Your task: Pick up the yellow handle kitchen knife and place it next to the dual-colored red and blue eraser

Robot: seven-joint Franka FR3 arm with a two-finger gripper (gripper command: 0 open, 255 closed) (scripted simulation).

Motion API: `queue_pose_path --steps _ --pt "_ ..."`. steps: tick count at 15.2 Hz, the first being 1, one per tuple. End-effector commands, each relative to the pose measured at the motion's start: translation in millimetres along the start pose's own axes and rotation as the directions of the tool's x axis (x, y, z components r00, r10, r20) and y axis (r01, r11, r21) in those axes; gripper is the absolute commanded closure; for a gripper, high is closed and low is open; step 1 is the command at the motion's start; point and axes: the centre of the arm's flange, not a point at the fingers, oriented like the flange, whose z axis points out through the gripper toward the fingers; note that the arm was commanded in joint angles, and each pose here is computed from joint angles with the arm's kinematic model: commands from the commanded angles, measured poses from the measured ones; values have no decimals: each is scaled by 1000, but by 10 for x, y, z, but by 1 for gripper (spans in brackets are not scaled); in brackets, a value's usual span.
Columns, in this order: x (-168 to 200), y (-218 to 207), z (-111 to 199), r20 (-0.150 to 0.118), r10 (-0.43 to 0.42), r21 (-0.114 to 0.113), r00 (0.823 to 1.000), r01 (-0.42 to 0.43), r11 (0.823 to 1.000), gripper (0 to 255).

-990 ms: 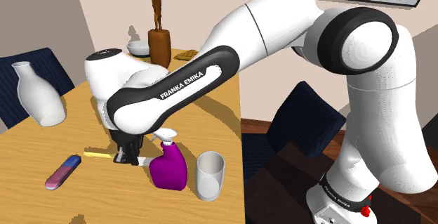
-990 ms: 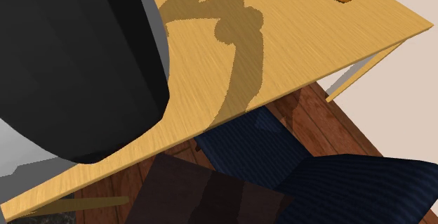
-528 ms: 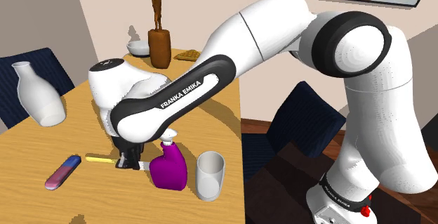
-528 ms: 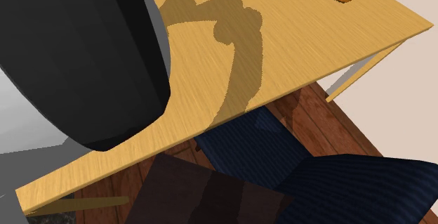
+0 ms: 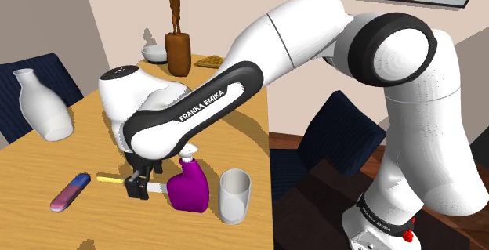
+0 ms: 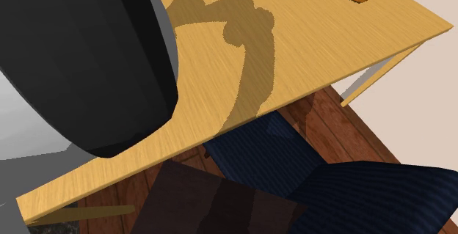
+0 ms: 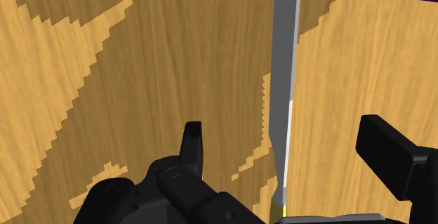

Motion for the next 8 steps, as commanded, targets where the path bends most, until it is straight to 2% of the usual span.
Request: queue_pose_path --steps 1,2,6,8 --pt "0 0 0 0 0 0 1000 0 1000 0" --pt "0 0 0 0 0 0 1000 0 1000 0" --pt "0 0 -500 0 0 0 1000 0 1000 0" --pt "0 0 -500 0 0 0 1000 0 1000 0"
